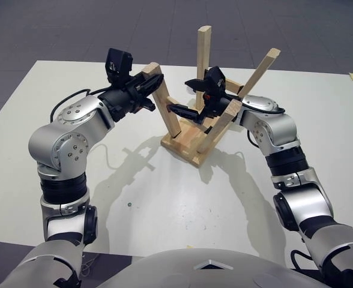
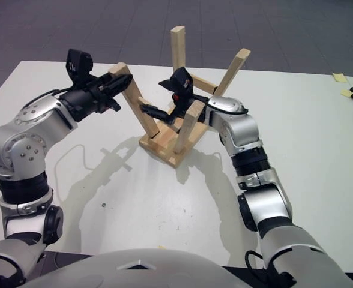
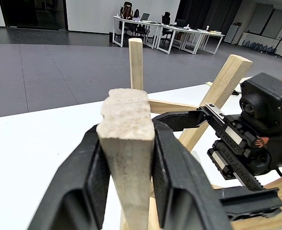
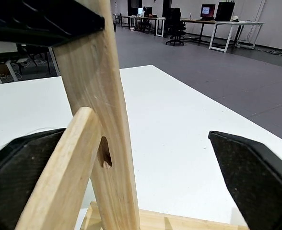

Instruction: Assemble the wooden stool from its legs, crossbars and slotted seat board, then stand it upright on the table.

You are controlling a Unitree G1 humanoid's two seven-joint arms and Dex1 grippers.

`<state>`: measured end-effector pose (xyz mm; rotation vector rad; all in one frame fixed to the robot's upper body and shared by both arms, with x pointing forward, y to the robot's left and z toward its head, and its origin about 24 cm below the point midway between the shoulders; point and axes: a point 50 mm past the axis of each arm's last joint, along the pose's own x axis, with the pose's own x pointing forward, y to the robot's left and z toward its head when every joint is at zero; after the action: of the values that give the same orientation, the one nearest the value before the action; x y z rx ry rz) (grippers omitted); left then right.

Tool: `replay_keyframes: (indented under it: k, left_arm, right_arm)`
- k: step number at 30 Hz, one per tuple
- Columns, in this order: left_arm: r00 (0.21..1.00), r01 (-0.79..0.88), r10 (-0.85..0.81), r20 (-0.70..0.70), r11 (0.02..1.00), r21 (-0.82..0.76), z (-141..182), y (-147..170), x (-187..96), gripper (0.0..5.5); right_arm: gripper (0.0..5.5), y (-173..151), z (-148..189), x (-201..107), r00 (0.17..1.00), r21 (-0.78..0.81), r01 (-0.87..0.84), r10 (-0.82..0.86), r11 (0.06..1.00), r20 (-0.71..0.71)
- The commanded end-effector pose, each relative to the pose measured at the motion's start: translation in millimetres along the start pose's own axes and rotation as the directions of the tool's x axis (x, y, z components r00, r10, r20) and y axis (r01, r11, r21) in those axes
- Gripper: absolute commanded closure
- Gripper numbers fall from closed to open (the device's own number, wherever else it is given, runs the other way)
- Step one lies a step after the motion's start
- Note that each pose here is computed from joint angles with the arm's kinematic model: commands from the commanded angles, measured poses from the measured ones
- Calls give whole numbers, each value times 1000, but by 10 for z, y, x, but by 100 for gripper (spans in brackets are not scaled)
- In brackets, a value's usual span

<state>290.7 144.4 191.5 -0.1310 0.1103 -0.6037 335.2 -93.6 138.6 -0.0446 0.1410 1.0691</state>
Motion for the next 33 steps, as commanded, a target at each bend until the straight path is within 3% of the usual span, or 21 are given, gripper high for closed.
replay_keyframes:
  k: [1,10,13,21,26,33]
  left_arm:
    - [993,30,-31,115,1000,8,188,-85,-15,447]
    - [986,44,-64,153,990,133,392,-142,-79,447]
    - [980,62,-76,182,995,78,397,-163,-70,447]
    - [988,-140,140,66,990,-14,155,139,-32,447]
    - [991,-70,71,115,997,-12,228,31,-26,447]
    - [994,-25,21,108,999,36,223,-25,-24,447]
  right_arm:
    - [10,-16,-492,-155,983,122,94,-73,988,-167]
    - [10,2,-434,-188,987,136,108,-90,985,-130]
    - [10,11,-420,-191,989,143,109,-93,984,-116]
    - [10,45,-117,-247,995,248,34,-55,968,79]
    - [10,-9,53,-270,985,291,30,-78,956,155]
    - [10,-22,80,-194,985,275,59,-100,960,139]
